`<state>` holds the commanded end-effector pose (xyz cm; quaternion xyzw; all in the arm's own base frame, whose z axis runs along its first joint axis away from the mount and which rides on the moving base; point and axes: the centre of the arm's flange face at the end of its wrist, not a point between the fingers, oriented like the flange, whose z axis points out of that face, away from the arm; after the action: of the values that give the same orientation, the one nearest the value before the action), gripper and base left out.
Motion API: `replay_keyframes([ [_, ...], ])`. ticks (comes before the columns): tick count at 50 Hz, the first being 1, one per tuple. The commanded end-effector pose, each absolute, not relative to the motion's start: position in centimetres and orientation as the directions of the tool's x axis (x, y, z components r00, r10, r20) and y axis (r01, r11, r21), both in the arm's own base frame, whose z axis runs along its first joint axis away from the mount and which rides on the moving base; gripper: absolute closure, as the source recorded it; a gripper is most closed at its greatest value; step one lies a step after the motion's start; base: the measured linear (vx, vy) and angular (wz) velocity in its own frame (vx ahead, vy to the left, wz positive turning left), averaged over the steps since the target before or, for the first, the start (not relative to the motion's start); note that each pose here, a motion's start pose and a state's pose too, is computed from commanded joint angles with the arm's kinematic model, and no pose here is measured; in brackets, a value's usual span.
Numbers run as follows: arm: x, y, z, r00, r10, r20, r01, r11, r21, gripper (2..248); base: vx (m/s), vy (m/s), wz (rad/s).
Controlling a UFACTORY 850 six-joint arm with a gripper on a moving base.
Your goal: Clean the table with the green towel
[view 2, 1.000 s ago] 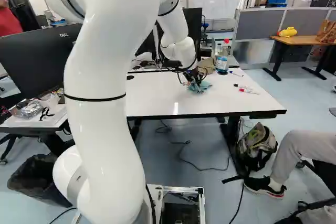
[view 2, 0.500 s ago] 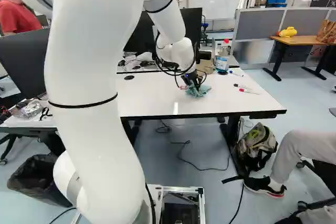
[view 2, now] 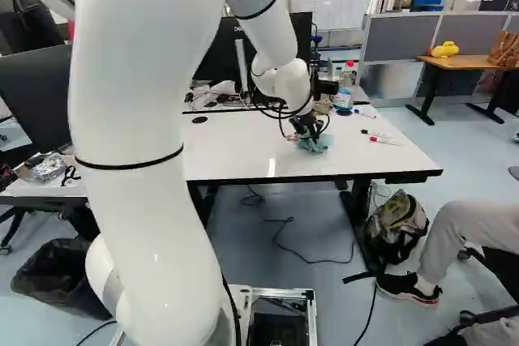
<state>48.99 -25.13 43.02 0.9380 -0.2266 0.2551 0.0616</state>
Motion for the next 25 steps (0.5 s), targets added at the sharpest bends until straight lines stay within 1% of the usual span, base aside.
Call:
replay_keyframes([
  [25,52.4,-28.3,42.8,0.747,-0.404,0.529,-0.476,-0.879,0.0,200,0.0,0.0,0.0],
])
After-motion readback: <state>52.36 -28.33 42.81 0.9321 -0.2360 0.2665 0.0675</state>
